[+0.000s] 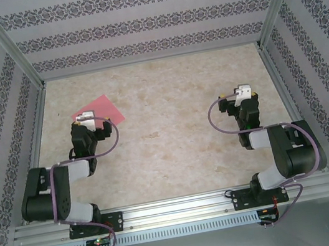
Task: Fold a paper plane with a square sheet of paper (pick it up from the middle)
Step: Move the square sheet of paper to the center of the table.
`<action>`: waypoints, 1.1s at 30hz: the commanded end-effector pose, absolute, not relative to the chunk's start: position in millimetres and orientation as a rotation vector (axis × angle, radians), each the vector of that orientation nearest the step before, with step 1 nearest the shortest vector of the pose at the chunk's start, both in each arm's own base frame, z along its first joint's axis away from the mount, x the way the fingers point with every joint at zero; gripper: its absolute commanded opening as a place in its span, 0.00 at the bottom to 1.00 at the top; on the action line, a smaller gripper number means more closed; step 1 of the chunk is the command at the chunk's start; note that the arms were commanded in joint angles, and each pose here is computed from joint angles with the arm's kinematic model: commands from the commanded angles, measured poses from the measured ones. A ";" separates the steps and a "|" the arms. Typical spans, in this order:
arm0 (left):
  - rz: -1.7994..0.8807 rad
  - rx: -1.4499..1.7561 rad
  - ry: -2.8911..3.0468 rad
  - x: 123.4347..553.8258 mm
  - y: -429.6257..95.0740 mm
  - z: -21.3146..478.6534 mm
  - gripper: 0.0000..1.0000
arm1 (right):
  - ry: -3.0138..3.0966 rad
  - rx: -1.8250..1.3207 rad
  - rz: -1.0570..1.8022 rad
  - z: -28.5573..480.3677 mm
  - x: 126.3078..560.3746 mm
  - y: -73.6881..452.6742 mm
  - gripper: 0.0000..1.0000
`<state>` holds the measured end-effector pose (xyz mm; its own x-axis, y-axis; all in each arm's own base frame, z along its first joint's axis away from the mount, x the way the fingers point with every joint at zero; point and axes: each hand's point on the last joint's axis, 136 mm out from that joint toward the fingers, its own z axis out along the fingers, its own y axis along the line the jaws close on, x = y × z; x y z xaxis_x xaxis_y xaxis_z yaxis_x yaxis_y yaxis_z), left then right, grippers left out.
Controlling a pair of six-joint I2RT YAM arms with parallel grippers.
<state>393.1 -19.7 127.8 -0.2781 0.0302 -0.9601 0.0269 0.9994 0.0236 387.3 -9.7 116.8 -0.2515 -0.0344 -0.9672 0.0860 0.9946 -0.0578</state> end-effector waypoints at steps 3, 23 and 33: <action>-0.042 -0.085 1.840 369.4 -6.7 148.3 1.00 | 1.839 0.035 -0.128 148.8 384.1 -5.2 0.98; -0.447 -0.508 2.140 355.3 -30.8 179.5 1.00 | 2.192 0.493 0.840 164.5 280.9 82.8 0.98; -0.653 -0.418 2.513 389.5 -80.4 116.4 1.00 | 2.343 0.305 0.843 150.5 264.0 136.0 0.98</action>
<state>395.9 -67.6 129.2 -0.7533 -0.4277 -0.4996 -0.1499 0.8513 -0.5029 261.9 125.5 148.2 -0.7668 0.4200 -0.4855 0.0069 0.7617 0.6479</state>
